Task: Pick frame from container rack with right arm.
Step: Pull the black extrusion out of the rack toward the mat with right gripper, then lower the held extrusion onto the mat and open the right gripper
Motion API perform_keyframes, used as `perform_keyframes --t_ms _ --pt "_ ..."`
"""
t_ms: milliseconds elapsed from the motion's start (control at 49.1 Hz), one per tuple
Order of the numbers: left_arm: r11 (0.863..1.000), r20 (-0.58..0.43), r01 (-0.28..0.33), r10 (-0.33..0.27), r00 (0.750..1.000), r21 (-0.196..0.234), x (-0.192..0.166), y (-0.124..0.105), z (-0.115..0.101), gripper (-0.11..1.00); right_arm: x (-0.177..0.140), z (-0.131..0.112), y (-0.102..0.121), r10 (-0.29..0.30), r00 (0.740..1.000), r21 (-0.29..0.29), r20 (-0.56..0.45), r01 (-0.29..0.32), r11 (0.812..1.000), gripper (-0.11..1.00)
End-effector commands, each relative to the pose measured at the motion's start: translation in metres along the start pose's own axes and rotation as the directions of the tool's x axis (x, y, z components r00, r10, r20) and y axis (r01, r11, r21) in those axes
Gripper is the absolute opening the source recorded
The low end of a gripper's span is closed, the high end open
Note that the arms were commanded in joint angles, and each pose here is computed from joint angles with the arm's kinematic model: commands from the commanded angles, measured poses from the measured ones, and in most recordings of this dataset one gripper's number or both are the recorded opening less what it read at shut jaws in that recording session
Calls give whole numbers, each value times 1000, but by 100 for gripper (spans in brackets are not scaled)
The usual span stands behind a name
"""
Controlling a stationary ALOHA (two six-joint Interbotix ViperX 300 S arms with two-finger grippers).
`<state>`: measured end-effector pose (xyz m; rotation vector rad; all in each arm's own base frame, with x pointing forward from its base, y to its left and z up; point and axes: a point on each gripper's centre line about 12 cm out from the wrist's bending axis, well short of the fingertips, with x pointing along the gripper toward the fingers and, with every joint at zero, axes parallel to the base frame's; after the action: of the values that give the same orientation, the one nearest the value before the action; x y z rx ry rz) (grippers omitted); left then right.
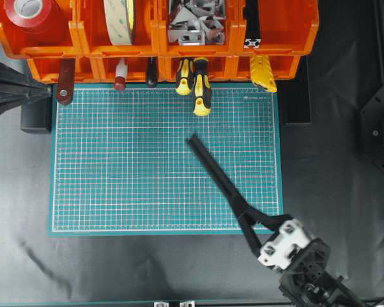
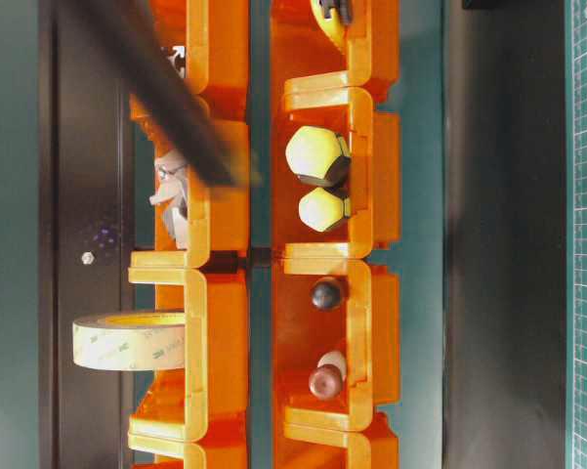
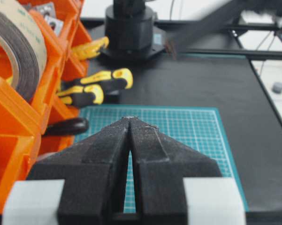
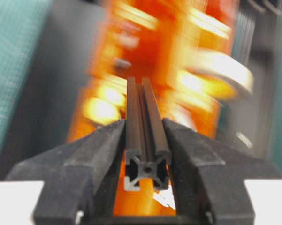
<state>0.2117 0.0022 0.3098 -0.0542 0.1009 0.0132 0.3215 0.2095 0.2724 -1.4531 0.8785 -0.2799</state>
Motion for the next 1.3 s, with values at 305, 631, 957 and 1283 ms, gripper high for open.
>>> perform_keyframes --t_ms 305,631,957,1283 --pt "999 28 0 1 1000 -34 1 0 11 0 36 -9 25 141 985 -43 98 -138 990 25" --pt "999 31 2 -1 1000 -37 2 0 11 0 107 -20 59 299 952 -34 66 -297 954 25" --pt "1000 26 -1 1 1000 -29 1 0 11 0 145 -9 60 371 924 -15 96 -371 928 25" --pt "1000 20 -3 3 1000 -23 1 1 8 0 153 11 75 439 894 -41 87 -437 899 25"
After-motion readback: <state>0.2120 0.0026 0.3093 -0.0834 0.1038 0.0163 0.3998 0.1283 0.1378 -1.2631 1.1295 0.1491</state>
